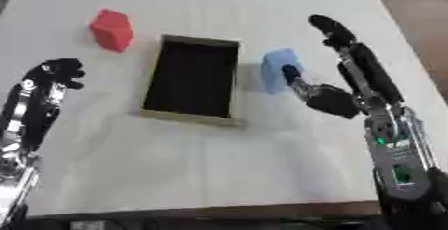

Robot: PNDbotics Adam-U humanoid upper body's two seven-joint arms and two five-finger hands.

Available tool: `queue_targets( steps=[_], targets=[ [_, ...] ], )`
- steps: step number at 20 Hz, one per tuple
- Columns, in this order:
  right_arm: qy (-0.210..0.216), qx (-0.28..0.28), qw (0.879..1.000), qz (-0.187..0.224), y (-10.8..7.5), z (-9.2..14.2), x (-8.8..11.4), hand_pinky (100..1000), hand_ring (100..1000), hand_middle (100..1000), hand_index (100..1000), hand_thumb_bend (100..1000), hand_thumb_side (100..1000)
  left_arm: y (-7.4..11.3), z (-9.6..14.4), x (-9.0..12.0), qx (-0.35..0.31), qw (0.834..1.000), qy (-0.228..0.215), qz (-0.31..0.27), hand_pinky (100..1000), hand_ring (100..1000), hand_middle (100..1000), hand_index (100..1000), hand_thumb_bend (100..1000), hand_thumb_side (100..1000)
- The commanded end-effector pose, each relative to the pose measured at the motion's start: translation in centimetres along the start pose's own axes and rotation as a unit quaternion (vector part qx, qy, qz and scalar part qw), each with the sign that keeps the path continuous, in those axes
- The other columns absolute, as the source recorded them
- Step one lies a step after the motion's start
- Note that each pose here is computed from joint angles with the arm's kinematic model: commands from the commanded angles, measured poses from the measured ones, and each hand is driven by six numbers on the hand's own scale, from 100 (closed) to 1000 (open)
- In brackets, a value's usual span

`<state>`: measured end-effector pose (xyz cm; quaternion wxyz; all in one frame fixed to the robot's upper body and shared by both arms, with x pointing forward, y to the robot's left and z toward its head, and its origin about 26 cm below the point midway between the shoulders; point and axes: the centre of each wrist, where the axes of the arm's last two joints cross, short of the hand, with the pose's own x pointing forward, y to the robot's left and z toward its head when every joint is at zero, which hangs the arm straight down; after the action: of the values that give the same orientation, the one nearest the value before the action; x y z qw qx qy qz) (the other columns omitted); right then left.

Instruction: Pick up objects on the table and place them in the box.

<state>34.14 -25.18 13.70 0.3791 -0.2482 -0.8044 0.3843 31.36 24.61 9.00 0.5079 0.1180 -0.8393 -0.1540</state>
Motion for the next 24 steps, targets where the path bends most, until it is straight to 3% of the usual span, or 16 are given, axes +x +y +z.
queue_targets(
  steps=[1, 14, 24],
  targets=[
    [-0.014, -0.012, 1.0, 0.007, -0.9, -0.3, 0.6, 861, 982, 966, 1000, 305, 636, 0.3, -0.3, 0.5, 0.0, 1.0, -0.011, -0.006, 661, 717, 679, 753, 260, 779],
    [-0.018, -0.006, 1.0, 0.014, -1.1, -0.6, 0.6, 862, 981, 966, 1000, 310, 631, 0.3, -0.2, 0.5, -0.001, 1.0, -0.011, -0.005, 661, 718, 681, 753, 260, 779],
    [-0.048, 0.074, 0.995, 0.052, -2.8, -4.1, -0.8, 863, 978, 968, 1000, 316, 651, 0.2, 0.0, 0.3, -0.006, 1.0, -0.007, -0.005, 661, 720, 681, 753, 260, 780]
  ],
)
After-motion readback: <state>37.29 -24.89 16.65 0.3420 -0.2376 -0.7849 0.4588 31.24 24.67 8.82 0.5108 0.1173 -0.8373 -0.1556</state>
